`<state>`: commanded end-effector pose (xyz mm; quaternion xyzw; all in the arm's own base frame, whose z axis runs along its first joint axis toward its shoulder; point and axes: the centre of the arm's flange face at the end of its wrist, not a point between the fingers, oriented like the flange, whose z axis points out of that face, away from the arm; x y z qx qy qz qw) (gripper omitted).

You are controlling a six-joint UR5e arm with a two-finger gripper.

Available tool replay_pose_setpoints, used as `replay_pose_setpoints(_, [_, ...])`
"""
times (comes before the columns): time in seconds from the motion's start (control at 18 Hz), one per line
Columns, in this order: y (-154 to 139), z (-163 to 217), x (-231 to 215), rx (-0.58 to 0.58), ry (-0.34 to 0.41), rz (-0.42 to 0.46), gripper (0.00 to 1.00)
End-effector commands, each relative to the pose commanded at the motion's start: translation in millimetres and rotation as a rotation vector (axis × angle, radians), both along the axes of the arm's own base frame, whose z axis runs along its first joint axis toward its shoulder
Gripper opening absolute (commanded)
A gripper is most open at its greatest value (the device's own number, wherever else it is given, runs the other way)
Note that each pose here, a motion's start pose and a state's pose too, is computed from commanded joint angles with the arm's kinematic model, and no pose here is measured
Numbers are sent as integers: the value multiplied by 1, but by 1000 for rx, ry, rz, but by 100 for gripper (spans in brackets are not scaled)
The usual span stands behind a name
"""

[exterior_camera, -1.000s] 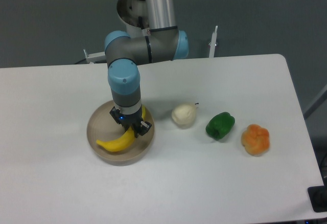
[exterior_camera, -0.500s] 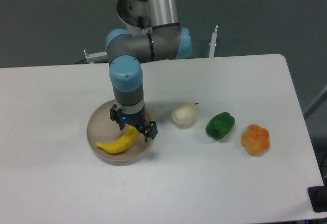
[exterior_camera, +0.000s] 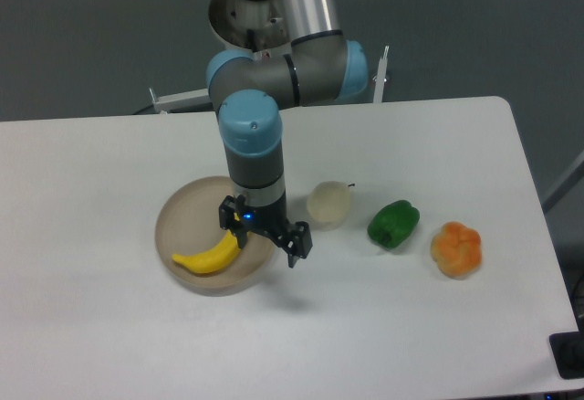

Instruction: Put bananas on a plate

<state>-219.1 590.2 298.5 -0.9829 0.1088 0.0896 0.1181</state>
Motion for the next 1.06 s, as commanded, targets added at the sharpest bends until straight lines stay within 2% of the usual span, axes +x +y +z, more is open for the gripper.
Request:
replay_pose_setpoints(0.22, [-22, 15, -40, -13, 55, -74, 100])
replay_pose_setpoints(0.5, [-48, 25, -84, -122, 181, -198, 100])
replay_pose_setpoints(0.72, [-59, 31, -113, -129, 201, -202, 100])
replay_pose_setpoints(1.06, [-59, 44, -127, -103, 218, -186, 100])
